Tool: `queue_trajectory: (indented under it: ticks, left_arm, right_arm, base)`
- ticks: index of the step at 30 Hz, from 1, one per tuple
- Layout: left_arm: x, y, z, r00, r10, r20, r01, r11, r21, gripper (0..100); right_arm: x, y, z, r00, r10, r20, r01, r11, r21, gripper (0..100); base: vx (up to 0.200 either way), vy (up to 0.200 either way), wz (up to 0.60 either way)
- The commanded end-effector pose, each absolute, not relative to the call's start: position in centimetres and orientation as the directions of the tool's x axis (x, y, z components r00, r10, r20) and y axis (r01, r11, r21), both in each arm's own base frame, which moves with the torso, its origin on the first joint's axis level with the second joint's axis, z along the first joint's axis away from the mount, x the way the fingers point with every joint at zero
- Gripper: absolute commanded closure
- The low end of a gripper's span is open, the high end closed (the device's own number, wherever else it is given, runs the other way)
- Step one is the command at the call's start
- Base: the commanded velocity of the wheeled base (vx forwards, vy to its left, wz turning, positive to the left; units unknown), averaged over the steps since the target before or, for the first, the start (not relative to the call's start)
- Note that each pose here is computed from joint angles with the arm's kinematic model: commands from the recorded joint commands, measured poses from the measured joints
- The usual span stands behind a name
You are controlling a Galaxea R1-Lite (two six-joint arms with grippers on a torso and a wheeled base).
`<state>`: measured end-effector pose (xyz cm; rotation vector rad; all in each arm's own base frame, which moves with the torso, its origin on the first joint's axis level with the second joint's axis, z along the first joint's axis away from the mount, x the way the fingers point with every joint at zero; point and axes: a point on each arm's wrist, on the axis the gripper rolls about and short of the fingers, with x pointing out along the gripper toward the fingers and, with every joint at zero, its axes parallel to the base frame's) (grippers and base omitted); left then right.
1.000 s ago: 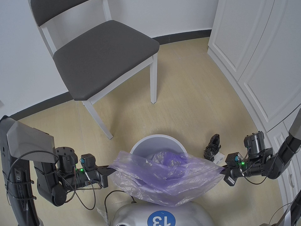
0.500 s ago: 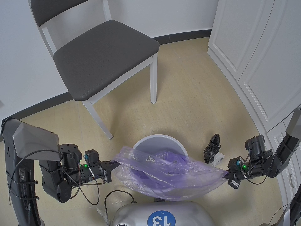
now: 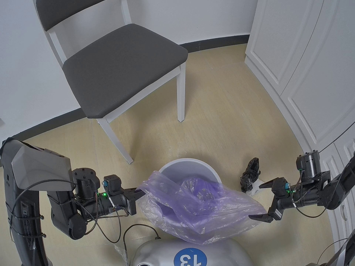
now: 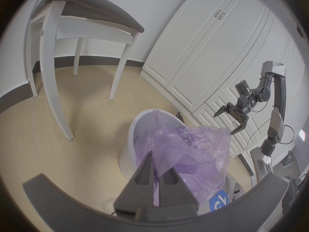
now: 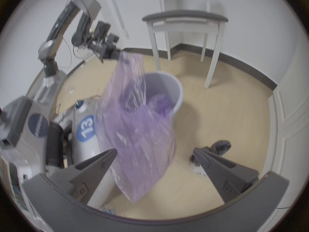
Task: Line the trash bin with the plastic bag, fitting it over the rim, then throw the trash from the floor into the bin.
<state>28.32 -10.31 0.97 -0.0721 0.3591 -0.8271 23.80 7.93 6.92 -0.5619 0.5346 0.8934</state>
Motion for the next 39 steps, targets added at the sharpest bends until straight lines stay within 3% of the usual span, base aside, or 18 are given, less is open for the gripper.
queue_trajectory:
  ticks: [1,6,13,19,28,29,39]
  left_arm:
    - [28.2,-10.4,1.4,0.630,-0.729,-0.269,0.707,0.681,-0.190,100]
    - [28.0,-10.3,1.2,0.653,-0.702,-0.283,0.682,0.708,-0.183,100]
    - [27.4,-10.2,1.0,0.664,-0.681,-0.309,0.665,0.727,-0.173,100]
    - [27.4,-10.6,0.5,0.658,-0.681,-0.322,0.665,0.726,-0.176,100]
    - [27.4,-10.8,0.5,0.677,-0.660,-0.326,0.648,0.744,-0.163,100]
    - [27.4,-10.9,0.5,0.676,-0.661,-0.326,0.649,0.743,-0.163,0]
    - [27.4,-10.6,0.5,0.674,-0.661,-0.329,0.645,0.744,-0.175,0]
  right_arm:
    - [21.7,12.2,12.6,0.515,0.713,-0.476,-0.853,0.483,-0.198,0]
    - [22.4,16.2,13.0,0.534,0.695,-0.481,-0.837,0.515,-0.185,0]
    - [23.6,14.2,11.9,0.543,0.621,-0.565,-0.838,0.435,-0.329,0]
    - [22.4,19.7,11.5,0.443,0.695,-0.567,-0.896,0.373,-0.243,0]
    - [23.9,24.8,8.1,0.439,0.641,-0.630,-0.897,0.354,-0.264,0]
    - [24.4,25.9,7.2,0.453,0.620,-0.641,-0.889,0.364,-0.277,0]
    - [26.1,29.4,5.3,0.526,0.560,-0.640,-0.846,0.424,-0.324,0]
  base:
    - [0.000,0.000,0.00]
    - [0.000,0.000,0.00]
    - [0.000,0.000,0.00]
    - [0.000,0.000,0.00]
    - [0.000,0.000,0.00]
    - [0.000,0.000,0.00]
    - [0.000,0.000,0.00]
